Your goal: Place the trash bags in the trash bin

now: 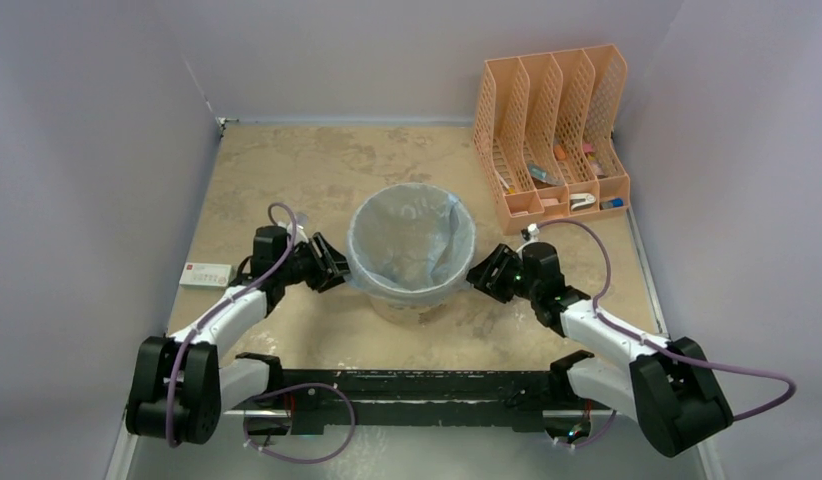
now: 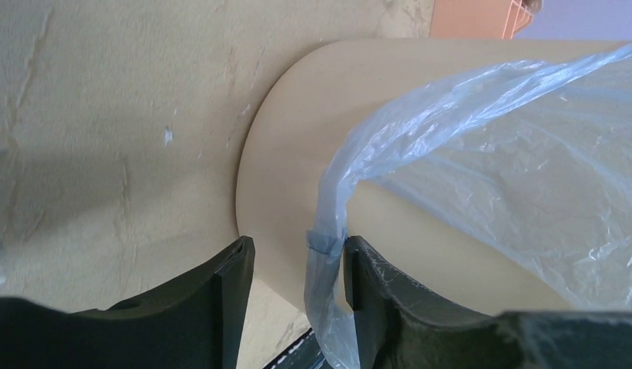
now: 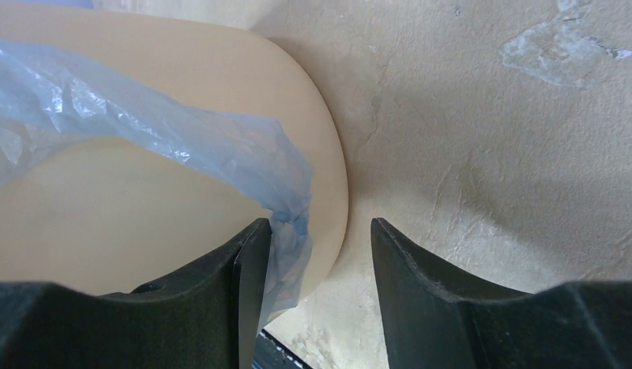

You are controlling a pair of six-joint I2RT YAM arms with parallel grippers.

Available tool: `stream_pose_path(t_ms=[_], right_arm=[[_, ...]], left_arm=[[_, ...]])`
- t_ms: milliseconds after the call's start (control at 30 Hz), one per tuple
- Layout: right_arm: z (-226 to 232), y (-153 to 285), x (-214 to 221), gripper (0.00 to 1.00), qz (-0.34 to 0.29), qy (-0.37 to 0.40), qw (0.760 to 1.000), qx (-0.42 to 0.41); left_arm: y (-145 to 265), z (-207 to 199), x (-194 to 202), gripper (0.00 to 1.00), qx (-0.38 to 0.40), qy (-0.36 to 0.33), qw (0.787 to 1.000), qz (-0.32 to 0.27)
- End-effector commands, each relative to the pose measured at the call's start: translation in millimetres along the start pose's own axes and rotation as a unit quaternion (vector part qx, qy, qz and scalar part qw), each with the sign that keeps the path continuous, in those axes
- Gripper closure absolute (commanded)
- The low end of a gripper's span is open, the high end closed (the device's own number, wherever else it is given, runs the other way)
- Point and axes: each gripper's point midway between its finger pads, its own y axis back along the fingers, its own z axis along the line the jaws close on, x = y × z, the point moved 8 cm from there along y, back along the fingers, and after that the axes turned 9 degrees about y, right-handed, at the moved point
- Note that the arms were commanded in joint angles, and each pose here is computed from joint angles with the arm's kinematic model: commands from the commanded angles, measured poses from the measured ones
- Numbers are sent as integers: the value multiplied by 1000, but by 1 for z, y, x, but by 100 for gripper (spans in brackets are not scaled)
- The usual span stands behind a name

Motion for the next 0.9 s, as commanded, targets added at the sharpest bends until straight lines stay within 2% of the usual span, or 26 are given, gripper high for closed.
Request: stream_pose_path(t_ms=[0,100,267,367,600,733,867], right_arm=[[35,6,-18,43,-28,9,998,-55],[30,13,-22,40,-62,9,998,-19],[31,30,-33,34,-124,17,992,9],[34,38,-37,32,-147,23,989,16],[44,48,-42,31,-155,42,987,5],[44,46,-37,34,-124,65,990,1],[39,46,-32,40,-98,79,992,16]], left_arm=[[-1,-35,-8,51,44,-49,998,13],[5,-21,-7,42,-12,-46,999,-22],[17,-13,0,31,-37,-55,996,-52],[21,-13,0,29,-50,-60,995,-57],[30,-19,0,30,-58,-77,993,-67],[29,-26,5,35,-18,-101,994,-27],[24,-21,7,40,-15,-101,995,4]])
